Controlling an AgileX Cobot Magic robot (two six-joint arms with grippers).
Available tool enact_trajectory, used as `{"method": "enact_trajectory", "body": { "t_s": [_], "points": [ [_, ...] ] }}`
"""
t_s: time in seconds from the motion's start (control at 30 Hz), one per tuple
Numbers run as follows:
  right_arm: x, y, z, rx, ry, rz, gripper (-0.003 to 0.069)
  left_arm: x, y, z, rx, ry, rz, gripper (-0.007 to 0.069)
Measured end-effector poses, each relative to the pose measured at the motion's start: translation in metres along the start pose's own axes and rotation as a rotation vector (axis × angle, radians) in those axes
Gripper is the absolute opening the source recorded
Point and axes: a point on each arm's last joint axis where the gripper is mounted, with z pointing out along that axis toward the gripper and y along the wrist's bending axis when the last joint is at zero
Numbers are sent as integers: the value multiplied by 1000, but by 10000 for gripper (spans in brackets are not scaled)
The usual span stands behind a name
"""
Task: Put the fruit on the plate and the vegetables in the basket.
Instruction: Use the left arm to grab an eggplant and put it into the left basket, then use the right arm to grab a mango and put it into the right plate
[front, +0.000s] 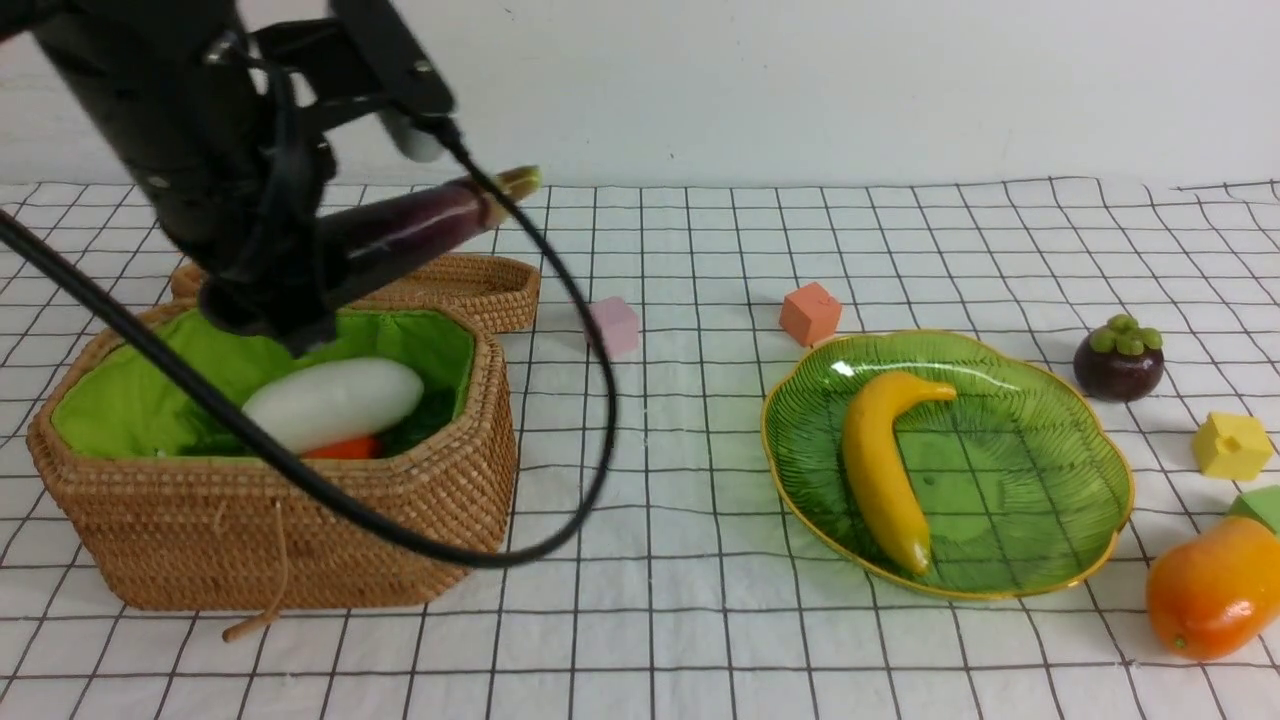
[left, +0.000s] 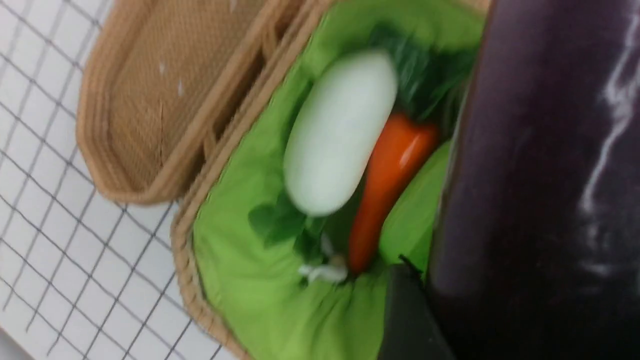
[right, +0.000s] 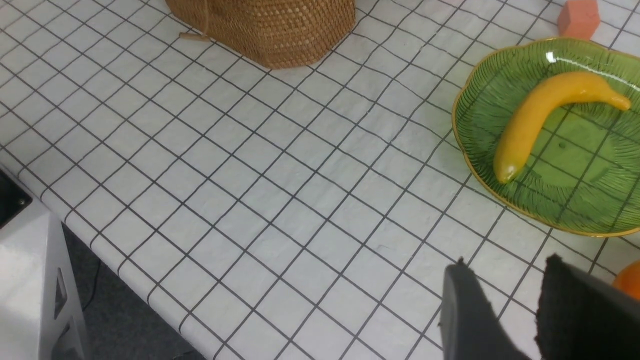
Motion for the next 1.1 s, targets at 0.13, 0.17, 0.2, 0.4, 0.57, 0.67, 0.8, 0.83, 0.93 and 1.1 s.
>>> {"method": "enact_trajectory", "body": {
  "t_s": [0.13, 0.17, 0.2, 0.4, 0.57, 0.67, 0.8, 0.83, 0.93, 1.1],
  "points": [
    [1, 0, 2, -1, 4, 0, 238, 25, 11, 32, 78, 80, 49, 406],
    [1, 0, 3, 0, 5, 1, 238, 28, 12, 38, 89, 95, 50, 406],
    [3, -1, 7, 0, 9, 2, 238, 32, 13, 46, 95, 108, 55, 406],
    [12, -3, 29, 3, 33, 12, 238, 33, 23, 65, 46, 109, 10, 448],
    [10, -5, 35, 13, 12, 11, 238, 32, 24, 62, 19, 86, -95, 611],
    [5, -7, 43, 28, 18, 25, 238, 31, 22, 52, 17, 48, -216, 643],
    [-6, -13, 66, 69, 84, 46, 238, 21, 12, 24, 18, -62, -393, 560],
    [-10, -16, 78, 95, 124, 49, 238, 13, 2, 5, 16, -129, -456, 464],
    [-20, -25, 112, 160, 235, 51, 238, 0, -31, -42, 44, -255, -502, 184],
    [-34, -53, 159, 297, 374, 98, 238, 6, -93, -91, 154, -381, -437, -13]
  ]
}}
